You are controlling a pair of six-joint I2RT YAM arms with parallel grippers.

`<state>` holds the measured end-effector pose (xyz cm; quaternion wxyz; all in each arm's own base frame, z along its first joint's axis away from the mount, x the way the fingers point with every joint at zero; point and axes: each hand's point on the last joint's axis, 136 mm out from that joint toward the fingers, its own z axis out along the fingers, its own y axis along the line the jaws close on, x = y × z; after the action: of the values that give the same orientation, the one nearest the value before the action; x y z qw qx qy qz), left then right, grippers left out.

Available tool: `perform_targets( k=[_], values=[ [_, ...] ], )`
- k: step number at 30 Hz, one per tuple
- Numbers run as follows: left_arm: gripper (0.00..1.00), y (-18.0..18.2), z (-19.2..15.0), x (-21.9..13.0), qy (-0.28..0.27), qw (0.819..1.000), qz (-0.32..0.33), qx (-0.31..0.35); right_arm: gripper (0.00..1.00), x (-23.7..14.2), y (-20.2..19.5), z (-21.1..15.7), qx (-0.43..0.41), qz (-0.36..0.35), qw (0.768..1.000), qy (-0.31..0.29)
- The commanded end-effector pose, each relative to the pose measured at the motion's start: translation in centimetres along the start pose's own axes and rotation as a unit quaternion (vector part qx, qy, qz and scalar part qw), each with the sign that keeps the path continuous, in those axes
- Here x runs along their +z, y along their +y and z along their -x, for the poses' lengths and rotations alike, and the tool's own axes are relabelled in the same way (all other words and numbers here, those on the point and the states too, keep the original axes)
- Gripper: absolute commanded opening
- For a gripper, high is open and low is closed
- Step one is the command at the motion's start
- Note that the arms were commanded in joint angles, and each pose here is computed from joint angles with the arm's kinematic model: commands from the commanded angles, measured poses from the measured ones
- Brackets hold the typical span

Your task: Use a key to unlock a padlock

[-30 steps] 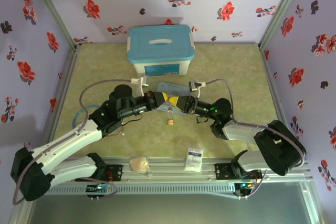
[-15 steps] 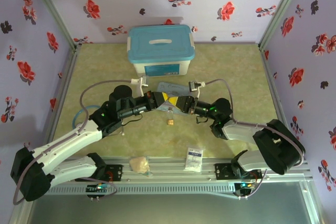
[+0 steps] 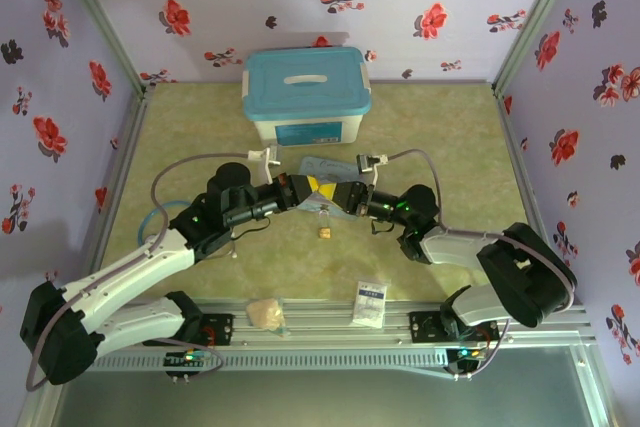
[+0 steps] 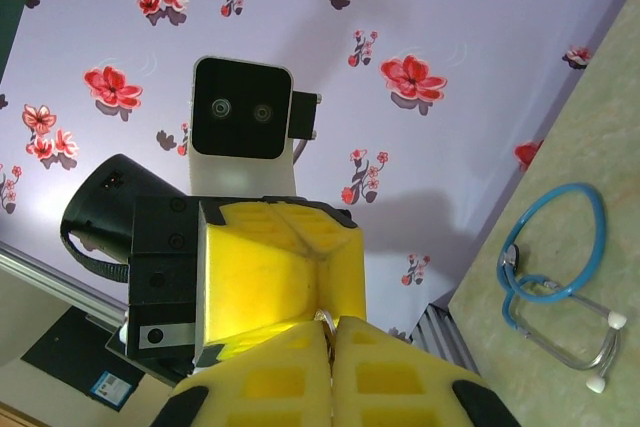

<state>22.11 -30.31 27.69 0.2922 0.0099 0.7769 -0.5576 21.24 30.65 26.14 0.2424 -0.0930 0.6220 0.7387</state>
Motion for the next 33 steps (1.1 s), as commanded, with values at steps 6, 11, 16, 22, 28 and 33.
perform_targets(
  k=[6,11,16,22,28,33],
  values=[
    [0.0,-1.0,0.0,-0.3,0.003,1.0,-0.022,0.0,0.18,0.6,1.2,0.6,-0.023,0.022,0.999,-0.004],
    [0.0,-1.2,0.0,-0.3,0.002,1.0,-0.024,-0.001,0.27,0.8,1.6,0.6,-0.025,0.027,0.999,0.0],
    [0.0,-1.2,0.0,-0.4,0.002,1.0,-0.024,0.001,0.11,0.7,1.6,0.6,-0.025,0.027,0.999,-0.001],
    [0.0,-1.2,0.1,-0.3,0.002,1.0,-0.022,0.0,0.07,0.3,1.5,0.4,-0.024,0.023,0.999,-0.006],
    [0.0,-0.9,0.1,-0.3,0.001,1.0,-0.02,-0.001,0.01,-0.1,1.0,0.2,-0.021,0.015,1.0,-0.011],
    [0.31,0.1,0.1,-0.4,-0.005,1.0,0.002,0.004,0.0,-0.4,0.5,0.1,-0.018,0.007,1.0,-0.018]
  ],
)
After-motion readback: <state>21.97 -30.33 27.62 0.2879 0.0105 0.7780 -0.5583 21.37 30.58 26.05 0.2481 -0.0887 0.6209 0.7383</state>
